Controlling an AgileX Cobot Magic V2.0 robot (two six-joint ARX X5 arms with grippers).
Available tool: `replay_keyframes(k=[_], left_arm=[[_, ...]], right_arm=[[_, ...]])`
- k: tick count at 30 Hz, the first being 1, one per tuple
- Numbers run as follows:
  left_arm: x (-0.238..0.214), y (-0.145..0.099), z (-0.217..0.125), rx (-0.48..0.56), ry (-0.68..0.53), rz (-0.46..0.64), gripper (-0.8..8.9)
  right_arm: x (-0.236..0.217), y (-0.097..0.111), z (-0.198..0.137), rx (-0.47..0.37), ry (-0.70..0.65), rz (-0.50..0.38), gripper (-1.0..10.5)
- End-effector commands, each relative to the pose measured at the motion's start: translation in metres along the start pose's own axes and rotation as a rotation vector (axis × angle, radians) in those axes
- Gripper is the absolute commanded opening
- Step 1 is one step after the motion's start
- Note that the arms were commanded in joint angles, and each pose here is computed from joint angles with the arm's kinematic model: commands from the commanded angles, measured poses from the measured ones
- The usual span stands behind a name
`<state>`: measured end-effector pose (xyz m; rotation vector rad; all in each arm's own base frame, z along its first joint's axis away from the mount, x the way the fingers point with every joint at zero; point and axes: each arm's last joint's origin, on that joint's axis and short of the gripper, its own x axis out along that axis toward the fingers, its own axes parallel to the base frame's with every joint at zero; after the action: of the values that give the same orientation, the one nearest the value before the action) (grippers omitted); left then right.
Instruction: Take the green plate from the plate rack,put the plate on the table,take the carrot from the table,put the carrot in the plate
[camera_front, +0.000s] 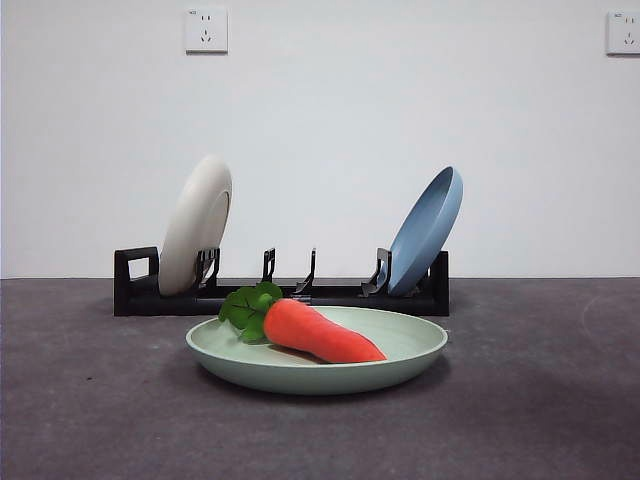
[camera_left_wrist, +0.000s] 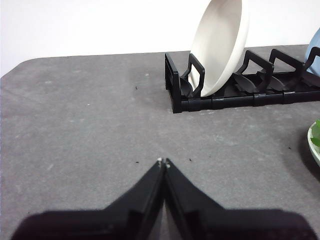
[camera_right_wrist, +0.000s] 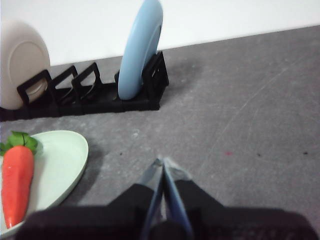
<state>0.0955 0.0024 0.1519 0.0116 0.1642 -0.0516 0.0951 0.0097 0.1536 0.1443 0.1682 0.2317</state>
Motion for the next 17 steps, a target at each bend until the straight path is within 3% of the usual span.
replay_keyframes(k=[1, 5, 17], left_arm=[[0.0012, 0.0003, -0.0038, -0.005, 0.006, 0.003, -0.03], [0.0012, 0.0003, -0.0038, -0.005, 0.006, 0.003, -0.04], [0.0012, 0.0003, -0.0038, -0.005, 0.006, 0.003, -0.03]], right_arm=[[0.0008, -0.0006, -0.0045, 0.021, 0.013, 0.001, 0.0], [0.0008, -0.0005, -0.004, 0.073, 0.008, 0.003, 0.0], [0.0008, -0.0005, -0.004, 0.076, 0.007, 0.001, 0.0]])
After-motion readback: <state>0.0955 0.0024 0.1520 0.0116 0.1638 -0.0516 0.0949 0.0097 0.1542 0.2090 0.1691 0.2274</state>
